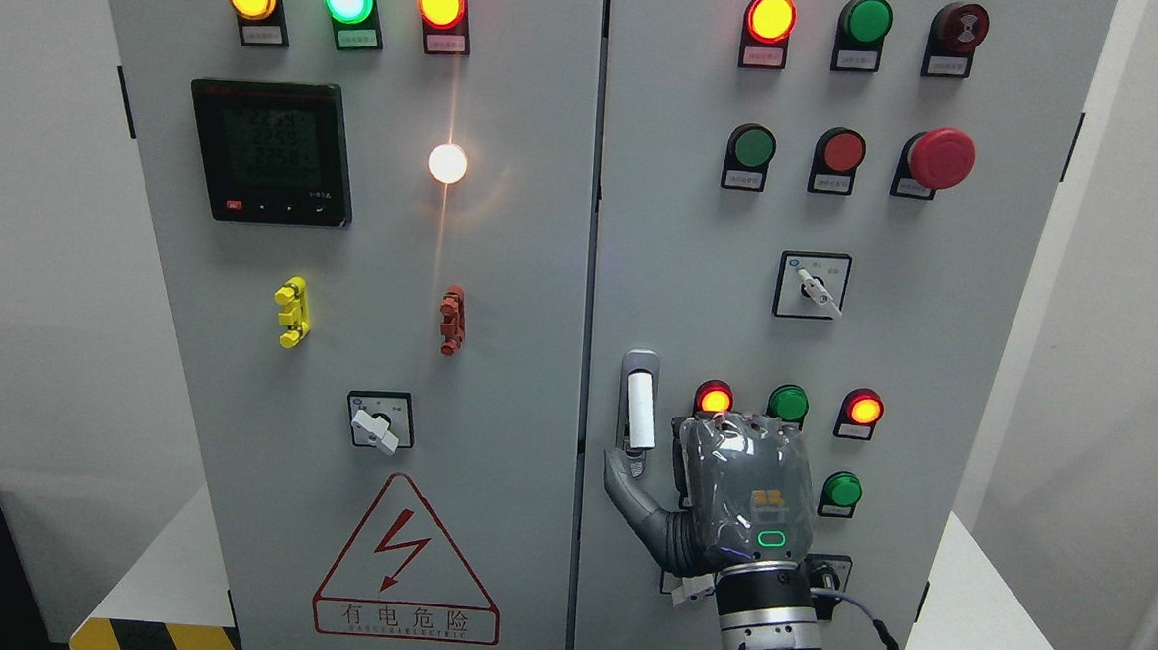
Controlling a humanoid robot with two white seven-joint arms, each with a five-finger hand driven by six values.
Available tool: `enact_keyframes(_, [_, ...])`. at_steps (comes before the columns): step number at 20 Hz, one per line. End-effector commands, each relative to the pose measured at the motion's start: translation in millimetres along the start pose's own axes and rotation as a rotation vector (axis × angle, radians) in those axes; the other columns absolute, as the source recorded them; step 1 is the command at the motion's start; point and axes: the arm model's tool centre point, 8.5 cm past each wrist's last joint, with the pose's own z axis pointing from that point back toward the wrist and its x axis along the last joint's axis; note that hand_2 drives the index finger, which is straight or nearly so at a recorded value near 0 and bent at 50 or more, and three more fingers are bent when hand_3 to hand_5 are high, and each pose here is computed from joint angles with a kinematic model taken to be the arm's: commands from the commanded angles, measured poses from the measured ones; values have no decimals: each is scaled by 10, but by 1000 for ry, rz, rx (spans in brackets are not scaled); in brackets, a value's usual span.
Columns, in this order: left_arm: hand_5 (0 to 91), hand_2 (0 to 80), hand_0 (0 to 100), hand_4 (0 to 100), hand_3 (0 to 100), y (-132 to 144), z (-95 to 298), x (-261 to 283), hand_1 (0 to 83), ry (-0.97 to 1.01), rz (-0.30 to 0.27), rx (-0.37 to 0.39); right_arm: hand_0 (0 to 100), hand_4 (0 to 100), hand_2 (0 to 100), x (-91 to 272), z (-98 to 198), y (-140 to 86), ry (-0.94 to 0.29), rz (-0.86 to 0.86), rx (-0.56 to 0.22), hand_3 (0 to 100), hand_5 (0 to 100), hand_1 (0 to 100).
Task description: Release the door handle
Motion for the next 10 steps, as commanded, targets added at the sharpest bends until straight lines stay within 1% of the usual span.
enact_keyframes(1, [0, 0, 120, 0, 0, -2, 10, -107, 556, 16, 2, 0, 266, 1000, 958, -15, -44, 64, 3, 8, 15, 1000, 1000, 192])
enact_keyframes(10, [0, 0, 120, 0, 0, -2, 10, -107, 556, 16, 2, 0, 243, 1000, 954, -13, -81, 69, 2, 9, 15, 1000, 1000, 229])
